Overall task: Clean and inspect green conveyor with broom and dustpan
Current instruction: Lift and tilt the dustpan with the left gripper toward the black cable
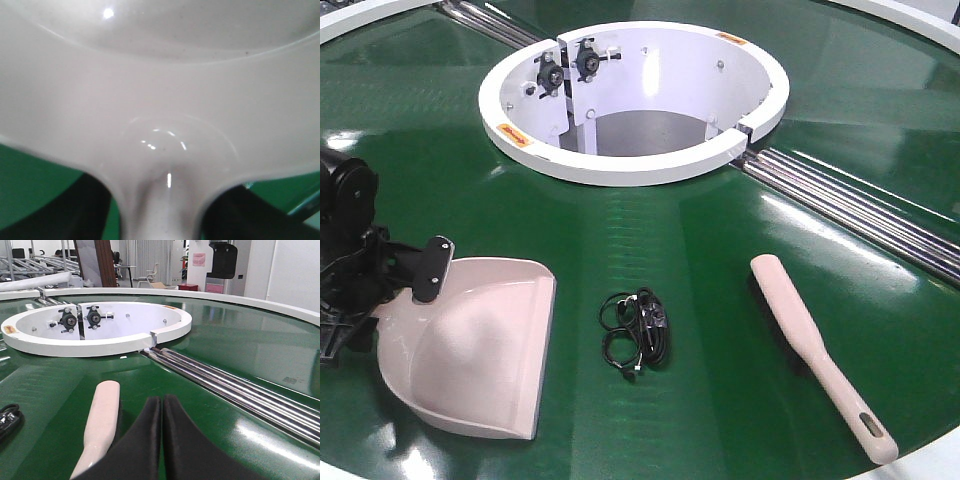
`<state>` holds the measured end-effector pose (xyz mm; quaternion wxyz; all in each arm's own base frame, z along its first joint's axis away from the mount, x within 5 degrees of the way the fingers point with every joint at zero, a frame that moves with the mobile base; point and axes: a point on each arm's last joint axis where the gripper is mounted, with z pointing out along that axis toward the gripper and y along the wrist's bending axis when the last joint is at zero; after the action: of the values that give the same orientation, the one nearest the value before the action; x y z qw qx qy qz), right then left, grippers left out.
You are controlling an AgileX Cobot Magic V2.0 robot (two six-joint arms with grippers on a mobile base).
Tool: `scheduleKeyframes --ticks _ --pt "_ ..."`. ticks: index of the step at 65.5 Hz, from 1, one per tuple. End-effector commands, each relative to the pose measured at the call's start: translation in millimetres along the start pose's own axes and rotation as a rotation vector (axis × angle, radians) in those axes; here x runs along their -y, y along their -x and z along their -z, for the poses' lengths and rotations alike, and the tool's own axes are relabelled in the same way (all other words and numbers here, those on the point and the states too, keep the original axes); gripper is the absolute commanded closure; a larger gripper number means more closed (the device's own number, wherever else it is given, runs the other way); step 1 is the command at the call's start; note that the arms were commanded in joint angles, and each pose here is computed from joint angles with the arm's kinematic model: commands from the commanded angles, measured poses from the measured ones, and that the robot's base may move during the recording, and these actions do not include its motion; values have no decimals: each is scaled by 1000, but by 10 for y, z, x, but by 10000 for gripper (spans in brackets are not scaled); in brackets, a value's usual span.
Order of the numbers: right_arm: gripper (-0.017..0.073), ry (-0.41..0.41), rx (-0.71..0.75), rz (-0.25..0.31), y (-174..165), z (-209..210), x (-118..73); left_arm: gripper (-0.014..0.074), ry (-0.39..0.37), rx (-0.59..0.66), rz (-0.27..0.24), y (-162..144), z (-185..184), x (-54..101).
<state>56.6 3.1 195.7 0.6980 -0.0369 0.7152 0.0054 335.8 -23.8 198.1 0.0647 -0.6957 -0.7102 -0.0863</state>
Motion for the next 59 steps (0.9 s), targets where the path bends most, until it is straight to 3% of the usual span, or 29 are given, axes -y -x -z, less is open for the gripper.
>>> scheduleKeyframes --ticks 1,16,34,40,54,59 --pt "568 -3 80 14 60 8 0 379 57 -18 -2 -53 203 -7" --pt "568 -3 80 14 60 8 0 603 44 -14 5 -52 220 14" --pt "568 -3 80 14 60 8 0 601 143 18 33 -107 515 41" --pt "568 -3 80 14 60 8 0 601 141 47 43 -81 548 64" --pt "568 -3 80 14 60 8 0 601 139 21 -26 103 592 107" --pt "568 -3 80 14 60 8 0 601 138 12 -10 142 588 108"
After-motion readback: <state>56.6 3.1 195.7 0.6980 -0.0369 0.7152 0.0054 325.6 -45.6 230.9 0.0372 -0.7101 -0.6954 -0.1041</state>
